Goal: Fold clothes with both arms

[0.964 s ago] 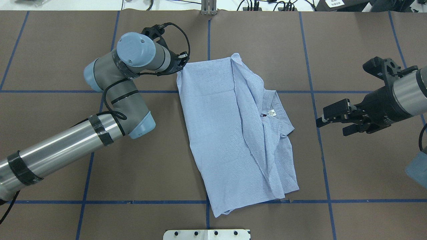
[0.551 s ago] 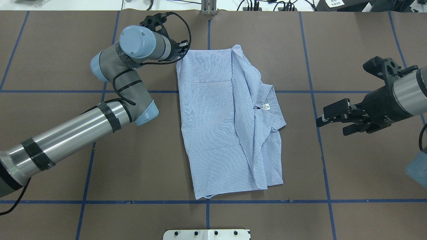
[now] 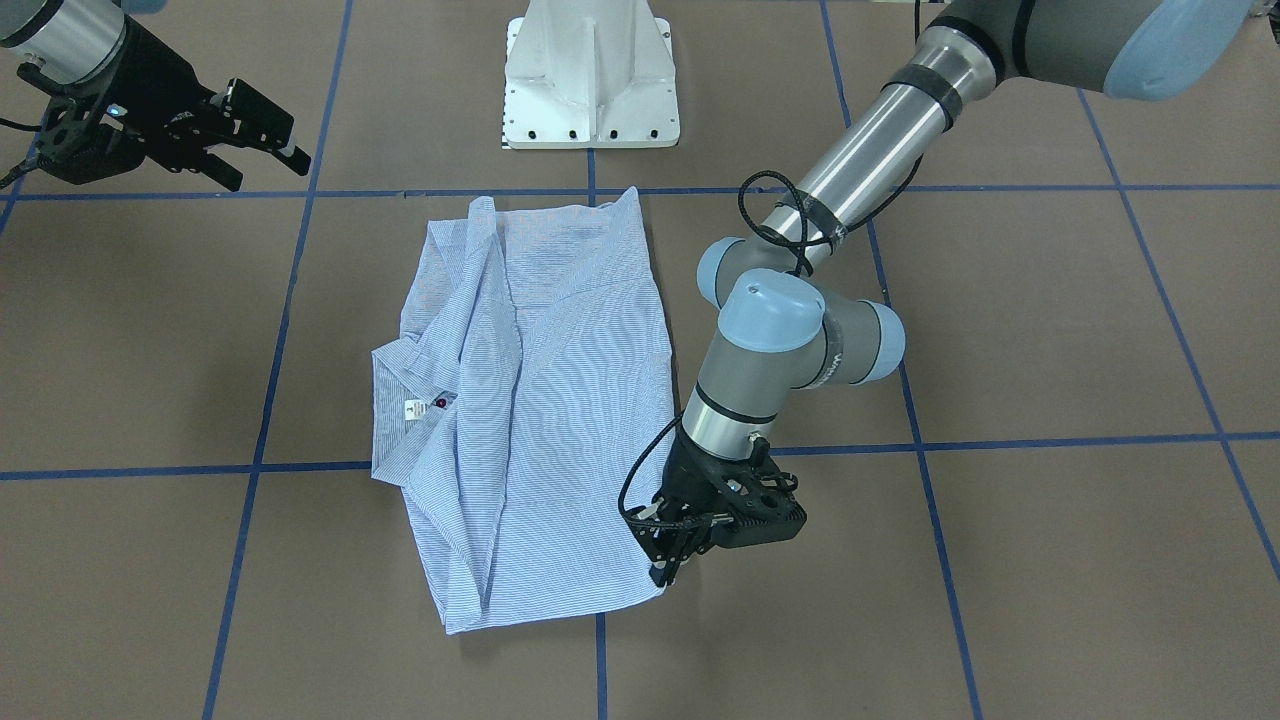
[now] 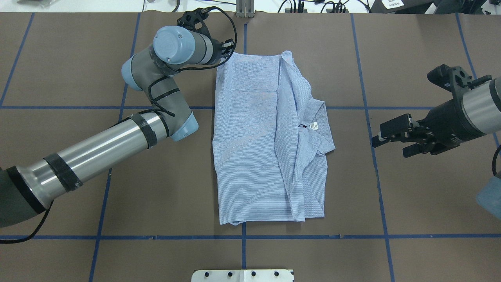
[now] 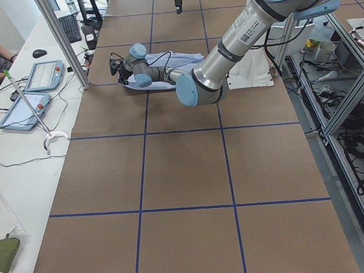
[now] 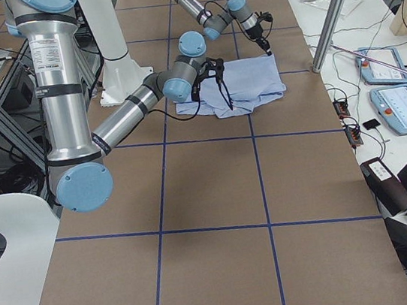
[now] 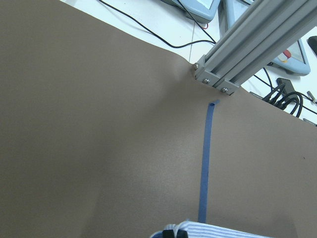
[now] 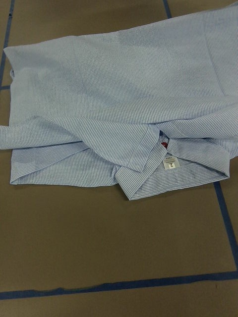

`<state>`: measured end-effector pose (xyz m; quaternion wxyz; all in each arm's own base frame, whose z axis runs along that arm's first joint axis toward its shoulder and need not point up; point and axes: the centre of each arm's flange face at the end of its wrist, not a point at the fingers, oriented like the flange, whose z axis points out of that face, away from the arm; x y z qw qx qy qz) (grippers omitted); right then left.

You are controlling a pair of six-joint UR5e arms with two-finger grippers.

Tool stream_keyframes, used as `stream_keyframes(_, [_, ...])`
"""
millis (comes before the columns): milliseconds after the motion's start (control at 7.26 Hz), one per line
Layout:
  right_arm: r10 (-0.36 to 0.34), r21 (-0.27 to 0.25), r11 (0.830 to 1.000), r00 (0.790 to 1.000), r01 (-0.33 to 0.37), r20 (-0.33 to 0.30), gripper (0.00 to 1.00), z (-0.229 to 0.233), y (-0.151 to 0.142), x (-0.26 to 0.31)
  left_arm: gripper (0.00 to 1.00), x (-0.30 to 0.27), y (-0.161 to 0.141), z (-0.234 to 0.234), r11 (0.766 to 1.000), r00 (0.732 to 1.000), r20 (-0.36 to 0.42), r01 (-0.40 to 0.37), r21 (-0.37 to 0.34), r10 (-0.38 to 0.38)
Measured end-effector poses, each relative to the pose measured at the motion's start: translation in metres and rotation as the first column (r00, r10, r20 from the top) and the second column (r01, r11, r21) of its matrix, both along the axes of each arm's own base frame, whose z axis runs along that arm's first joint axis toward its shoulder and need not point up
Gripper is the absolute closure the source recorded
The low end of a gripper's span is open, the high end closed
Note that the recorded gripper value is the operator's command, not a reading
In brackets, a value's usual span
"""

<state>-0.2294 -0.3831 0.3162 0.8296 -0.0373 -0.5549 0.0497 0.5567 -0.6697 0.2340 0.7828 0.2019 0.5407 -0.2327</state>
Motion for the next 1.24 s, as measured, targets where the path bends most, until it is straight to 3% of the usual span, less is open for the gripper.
stream_keyframes(413, [0.048, 0.048, 0.998, 0.999, -0.047, -0.019, 0.00, -0.005, -0.009, -0.005, 0.00, -0.007, 0.002, -0.011, 1.000, 0.999, -0.033, -0.003, 0.023, 0.004])
stream_keyframes(689, [0.070, 0.094, 0.993, 0.997, -0.067, -0.035, 0.00, -0.014, -0.012, -0.024, 0.00, -0.030, 0.016, 0.002, 0.998, 0.998, -0.035, -0.059, 0.005, 0.059])
stream_keyframes(964, [0.077, 0.129, 0.989, 0.995, -0.068, -0.064, 0.00, -0.022, -0.010, -0.055, 0.00, -0.068, 0.048, 0.020, 0.994, 0.994, -0.001, -0.113, -0.010, 0.113])
stream_keyframes(1240, [0.074, 0.182, 0.982, 0.985, -0.045, -0.157, 0.00, -0.047, -0.012, -0.098, 0.00, -0.115, 0.093, 0.030, 0.990, 0.989, 0.037, -0.140, -0.016, 0.140])
